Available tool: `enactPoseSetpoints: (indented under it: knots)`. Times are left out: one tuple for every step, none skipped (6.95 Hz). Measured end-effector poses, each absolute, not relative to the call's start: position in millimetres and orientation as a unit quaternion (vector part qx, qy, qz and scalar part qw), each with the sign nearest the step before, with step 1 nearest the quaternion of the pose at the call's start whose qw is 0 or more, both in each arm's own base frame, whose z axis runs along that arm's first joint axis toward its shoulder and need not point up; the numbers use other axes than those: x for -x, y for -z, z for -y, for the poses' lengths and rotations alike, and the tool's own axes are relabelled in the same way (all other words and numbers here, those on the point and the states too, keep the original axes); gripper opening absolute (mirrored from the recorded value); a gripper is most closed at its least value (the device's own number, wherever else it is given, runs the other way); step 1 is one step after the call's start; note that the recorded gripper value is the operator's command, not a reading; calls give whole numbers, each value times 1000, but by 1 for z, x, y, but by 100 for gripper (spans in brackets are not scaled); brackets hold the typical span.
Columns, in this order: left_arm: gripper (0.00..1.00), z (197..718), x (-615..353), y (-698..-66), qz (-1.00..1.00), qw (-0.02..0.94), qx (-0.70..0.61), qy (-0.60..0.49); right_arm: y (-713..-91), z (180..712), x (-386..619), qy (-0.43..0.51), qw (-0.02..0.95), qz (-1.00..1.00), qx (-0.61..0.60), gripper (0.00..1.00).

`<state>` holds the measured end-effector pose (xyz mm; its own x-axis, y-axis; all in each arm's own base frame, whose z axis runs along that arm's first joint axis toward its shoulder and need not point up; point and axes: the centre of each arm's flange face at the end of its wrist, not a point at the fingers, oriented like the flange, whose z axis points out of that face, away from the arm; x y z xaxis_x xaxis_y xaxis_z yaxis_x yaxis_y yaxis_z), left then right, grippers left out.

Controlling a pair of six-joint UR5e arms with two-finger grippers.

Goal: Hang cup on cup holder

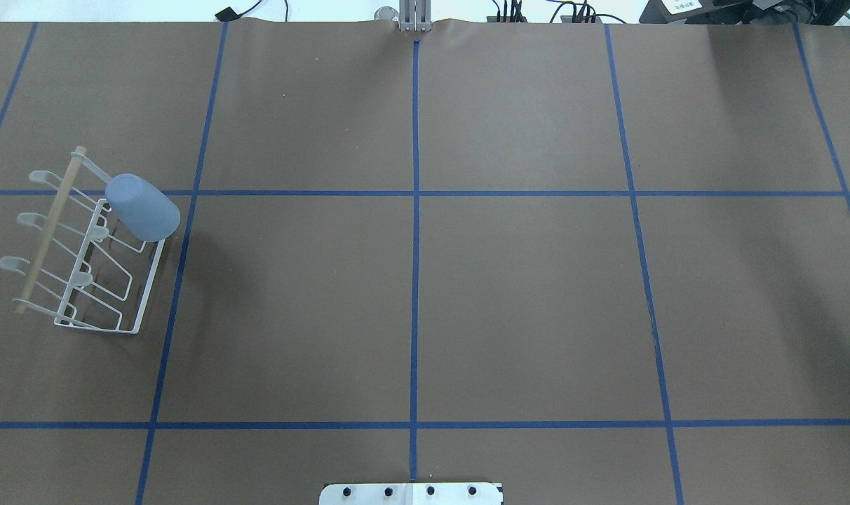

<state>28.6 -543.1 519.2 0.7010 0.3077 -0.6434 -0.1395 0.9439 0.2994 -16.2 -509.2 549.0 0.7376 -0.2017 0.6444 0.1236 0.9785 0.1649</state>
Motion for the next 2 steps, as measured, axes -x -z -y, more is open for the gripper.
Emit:
enactPoseSetpoints:
  knots:
    - [99, 544, -29, -521, -367, 915, -113, -122, -548, 509, 16, 87, 930, 352, -56, 100]
    - [99, 544, -29, -522, -367, 915, -113, -122, -547, 509, 16, 87, 930, 352, -57, 100]
